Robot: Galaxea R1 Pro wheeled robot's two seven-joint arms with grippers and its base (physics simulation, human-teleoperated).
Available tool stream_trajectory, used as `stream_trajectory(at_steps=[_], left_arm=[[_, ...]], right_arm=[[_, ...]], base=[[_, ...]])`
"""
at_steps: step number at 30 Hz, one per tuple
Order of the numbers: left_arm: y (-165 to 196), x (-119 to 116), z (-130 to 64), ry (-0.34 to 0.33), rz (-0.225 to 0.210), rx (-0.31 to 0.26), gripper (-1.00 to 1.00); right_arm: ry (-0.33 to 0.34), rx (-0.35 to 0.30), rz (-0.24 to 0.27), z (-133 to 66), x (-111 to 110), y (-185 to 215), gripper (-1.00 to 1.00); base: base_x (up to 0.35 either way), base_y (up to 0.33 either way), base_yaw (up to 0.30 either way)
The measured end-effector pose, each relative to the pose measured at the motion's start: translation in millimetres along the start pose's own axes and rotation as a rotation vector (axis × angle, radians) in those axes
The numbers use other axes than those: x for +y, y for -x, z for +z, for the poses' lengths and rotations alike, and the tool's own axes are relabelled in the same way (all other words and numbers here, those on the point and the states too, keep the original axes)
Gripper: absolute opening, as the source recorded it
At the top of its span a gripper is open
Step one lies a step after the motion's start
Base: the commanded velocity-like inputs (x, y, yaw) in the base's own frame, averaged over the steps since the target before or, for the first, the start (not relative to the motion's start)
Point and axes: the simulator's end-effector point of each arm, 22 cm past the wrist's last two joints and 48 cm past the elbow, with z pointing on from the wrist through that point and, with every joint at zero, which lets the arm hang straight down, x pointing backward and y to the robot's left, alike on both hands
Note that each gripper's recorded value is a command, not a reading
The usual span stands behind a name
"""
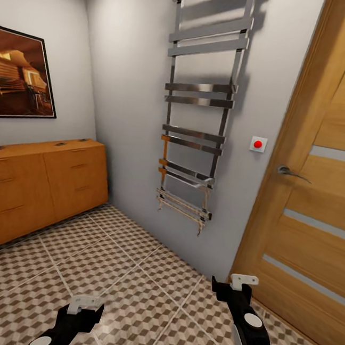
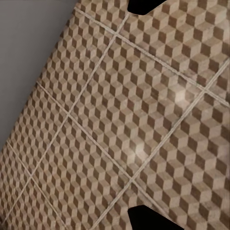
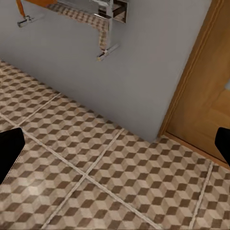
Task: Take the four mousetraps from the cabinet in the bathroom and place them on the bathroom floor. Make sure all four end up on the same floor surface, and ensure that at least two of them are either under or directly next to the same bathroom sink.
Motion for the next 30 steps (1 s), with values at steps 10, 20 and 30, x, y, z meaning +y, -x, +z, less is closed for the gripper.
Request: stream_trajectory(at_steps=[10, 20, 30], left_arm=[[0.1, -0.4, 0.0, -0.002, 0.000, 0.000, 1.00], [-0.4, -2.2, 0.1, -0.005, 0.002, 0.001, 1.00], [-1.1, -14.4, 0.0, -0.028, 0.017, 0.002, 1.00]], right_arm=[[-0.001, 0.000, -0.001, 0.0, -0.7, 0.1, 1.00], [-0.001, 0.000, -0.001, 0.0, -0.7, 0.1, 1.00], [-0.001, 0.000, -0.002, 0.0, -0.8, 0.1, 1.00]], base=[[0.000, 0.000, 0.259], [0.000, 0.000, 0.259], [0.000, 0.000, 0.259]])
